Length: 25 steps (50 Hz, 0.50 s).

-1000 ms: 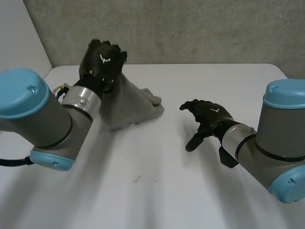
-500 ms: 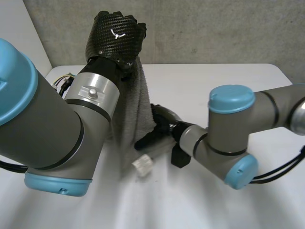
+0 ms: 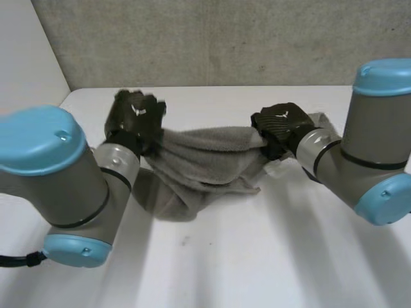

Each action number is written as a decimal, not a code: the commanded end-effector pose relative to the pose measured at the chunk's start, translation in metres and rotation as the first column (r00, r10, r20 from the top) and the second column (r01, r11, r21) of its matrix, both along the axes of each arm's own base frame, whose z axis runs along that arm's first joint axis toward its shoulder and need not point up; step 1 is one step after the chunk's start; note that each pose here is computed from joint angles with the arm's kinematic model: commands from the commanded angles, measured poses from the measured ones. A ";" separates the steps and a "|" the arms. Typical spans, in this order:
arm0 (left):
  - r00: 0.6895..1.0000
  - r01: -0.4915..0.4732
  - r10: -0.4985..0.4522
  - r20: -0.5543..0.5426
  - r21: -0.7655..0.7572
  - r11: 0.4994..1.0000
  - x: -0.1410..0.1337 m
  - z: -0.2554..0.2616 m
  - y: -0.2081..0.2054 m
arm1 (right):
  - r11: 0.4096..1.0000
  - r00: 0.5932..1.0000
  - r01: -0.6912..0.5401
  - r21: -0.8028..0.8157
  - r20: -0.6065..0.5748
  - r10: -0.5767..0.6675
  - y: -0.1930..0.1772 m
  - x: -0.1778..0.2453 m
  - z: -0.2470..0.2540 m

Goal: Fold the laundry

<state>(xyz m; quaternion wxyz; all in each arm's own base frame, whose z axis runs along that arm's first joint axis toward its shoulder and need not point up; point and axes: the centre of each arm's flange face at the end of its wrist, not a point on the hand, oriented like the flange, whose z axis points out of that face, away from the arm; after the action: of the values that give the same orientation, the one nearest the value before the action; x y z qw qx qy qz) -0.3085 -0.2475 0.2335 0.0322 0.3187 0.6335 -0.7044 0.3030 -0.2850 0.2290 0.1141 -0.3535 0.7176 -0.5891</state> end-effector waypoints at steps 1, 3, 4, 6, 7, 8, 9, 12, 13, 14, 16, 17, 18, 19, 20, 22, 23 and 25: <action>0.999 0.004 -0.007 0.046 0.072 0.997 -0.007 -0.034 -0.005 | 0.996 0.998 -0.022 0.081 -0.049 0.027 0.012 -0.002 -0.005; 0.999 0.006 -0.009 0.046 0.074 0.997 -0.007 -0.034 -0.003 | 0.993 0.996 -0.031 0.111 -0.075 0.039 0.019 -0.003 -0.008; 0.999 0.006 -0.009 0.041 0.069 0.998 -0.007 -0.031 -0.002 | 0.993 0.996 -0.031 0.111 -0.075 0.039 0.019 -0.003 -0.008; 0.999 0.009 -0.011 0.034 0.061 0.998 -0.008 -0.026 0.001 | 0.992 0.994 -0.036 0.121 -0.100 0.048 0.022 -0.004 -0.009; 1.000 0.011 -0.012 0.020 0.041 0.999 -0.006 -0.015 0.004 | 0.991 0.991 -0.040 0.130 -0.122 0.056 0.025 -0.007 -0.008; 1.000 0.011 -0.012 0.020 0.041 0.999 -0.006 -0.015 0.004 | 0.991 0.988 -0.048 0.125 -0.137 0.066 0.027 -0.008 -0.004; 1.000 0.014 -0.014 -0.002 0.010 1.000 -0.004 0.000 0.008 | 0.991 0.988 -0.048 0.125 -0.137 0.066 0.027 -0.008 -0.004; 0.999 0.011 -0.013 -0.039 -0.048 0.999 0.001 0.027 0.014 | 0.996 0.988 -0.054 0.077 -0.141 0.065 0.031 -0.011 0.015; 0.999 0.011 -0.013 -0.039 -0.048 0.999 0.001 0.027 0.014 | 0.998 0.989 -0.057 0.028 -0.134 0.060 0.034 -0.013 0.031; 0.998 0.012 -0.016 -0.056 -0.075 0.997 0.004 0.039 0.018 | 0.998 0.990 -0.059 -0.022 -0.127 0.056 0.038 -0.016 0.048; 0.997 0.013 -0.020 -0.072 -0.101 0.995 0.006 0.051 0.022 | 0.995 0.992 -0.062 -0.079 -0.117 0.053 0.043 -0.019 0.066; 0.996 0.011 -0.023 -0.090 -0.130 0.991 0.010 0.067 0.027 | 0.995 0.992 -0.062 -0.079 -0.117 0.053 0.043 -0.019 0.066; 0.996 0.011 -0.023 -0.090 -0.130 0.991 0.010 0.067 0.027 | 0.989 0.993 -0.069 -0.135 -0.103 0.055 0.050 -0.020 0.084; 0.994 0.007 -0.025 -0.110 -0.162 0.987 0.015 0.085 0.034 | 0.981 0.995 -0.063 -0.186 -0.088 0.047 0.055 -0.024 0.102; 0.992 0.006 -0.029 -0.122 -0.182 0.983 0.020 0.099 0.040 | 0.980 0.995 -0.063 -0.186 -0.087 0.047 0.055 -0.024 0.102; 0.990 0.008 -0.037 -0.137 -0.207 0.978 0.023 0.113 0.046 | 0.965 0.997 -0.054 -0.257 -0.058 0.041 0.064 -0.028 0.127; 0.987 0.008 -0.045 -0.152 -0.232 0.973 0.026 0.127 0.049 | 0.965 0.997 -0.054 -0.258 -0.058 0.041 0.064 -0.028 0.127; 0.984 0.011 -0.056 -0.167 -0.261 0.965 0.028 0.140 0.052 | 0.960 0.998 -0.053 -0.275 -0.049 0.041 0.067 -0.028 0.134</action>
<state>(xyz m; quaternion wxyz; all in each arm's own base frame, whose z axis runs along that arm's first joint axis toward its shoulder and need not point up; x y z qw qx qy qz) -0.2932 -0.2125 0.3209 0.0156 0.2807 0.5718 -0.7707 0.2800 -0.2317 0.3271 0.0681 -0.4071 0.6577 -0.6302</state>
